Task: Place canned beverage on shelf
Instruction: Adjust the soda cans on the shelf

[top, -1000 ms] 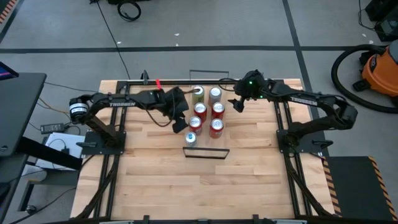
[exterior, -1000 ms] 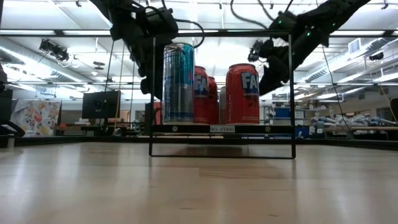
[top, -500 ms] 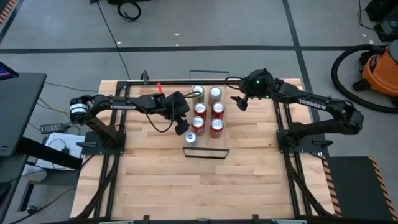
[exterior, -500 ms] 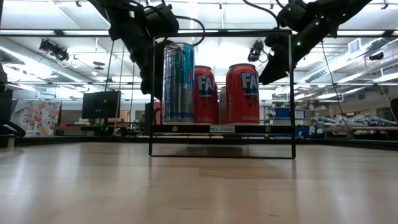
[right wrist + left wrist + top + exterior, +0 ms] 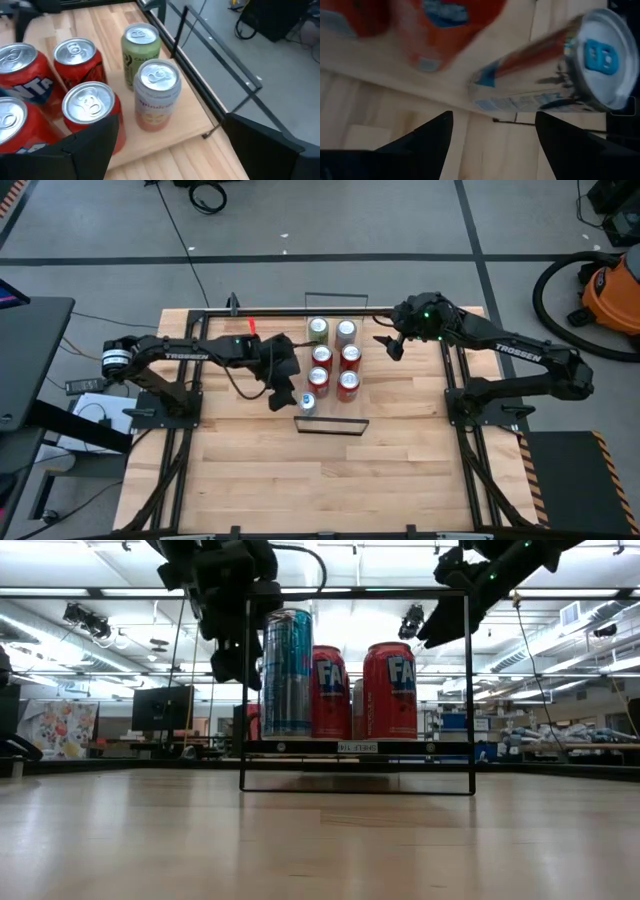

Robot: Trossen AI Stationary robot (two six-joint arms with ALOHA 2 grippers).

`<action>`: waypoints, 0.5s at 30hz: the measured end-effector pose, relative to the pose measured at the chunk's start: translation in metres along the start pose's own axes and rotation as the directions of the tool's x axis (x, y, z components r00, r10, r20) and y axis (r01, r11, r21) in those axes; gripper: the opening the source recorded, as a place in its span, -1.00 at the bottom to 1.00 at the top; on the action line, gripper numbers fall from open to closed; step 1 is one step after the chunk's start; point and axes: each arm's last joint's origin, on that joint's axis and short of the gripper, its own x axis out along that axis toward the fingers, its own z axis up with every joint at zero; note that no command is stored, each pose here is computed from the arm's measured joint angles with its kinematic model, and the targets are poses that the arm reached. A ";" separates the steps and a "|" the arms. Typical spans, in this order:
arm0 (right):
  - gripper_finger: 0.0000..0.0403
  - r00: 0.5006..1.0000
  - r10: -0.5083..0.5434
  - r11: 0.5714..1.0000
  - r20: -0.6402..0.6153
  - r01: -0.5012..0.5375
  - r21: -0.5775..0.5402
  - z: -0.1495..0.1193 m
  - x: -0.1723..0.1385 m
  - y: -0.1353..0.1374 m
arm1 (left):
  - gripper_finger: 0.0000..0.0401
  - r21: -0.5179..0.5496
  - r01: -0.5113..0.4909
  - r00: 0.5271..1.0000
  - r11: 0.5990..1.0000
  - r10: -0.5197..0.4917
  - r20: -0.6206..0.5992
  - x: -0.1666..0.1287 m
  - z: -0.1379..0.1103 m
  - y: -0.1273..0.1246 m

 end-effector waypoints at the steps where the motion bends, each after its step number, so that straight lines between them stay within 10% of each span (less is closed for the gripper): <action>1: 0.86 1.000 -0.001 1.000 0.001 0.001 0.004 0.000 0.000 0.001 | 0.46 0.008 0.005 1.000 1.000 -0.005 -0.004 0.003 0.000 -0.002; 15: 0.86 0.999 0.033 0.999 0.004 -0.034 0.028 0.002 -0.001 0.016 | 0.46 0.051 -0.104 0.994 0.993 0.104 0.018 0.011 -0.001 -0.011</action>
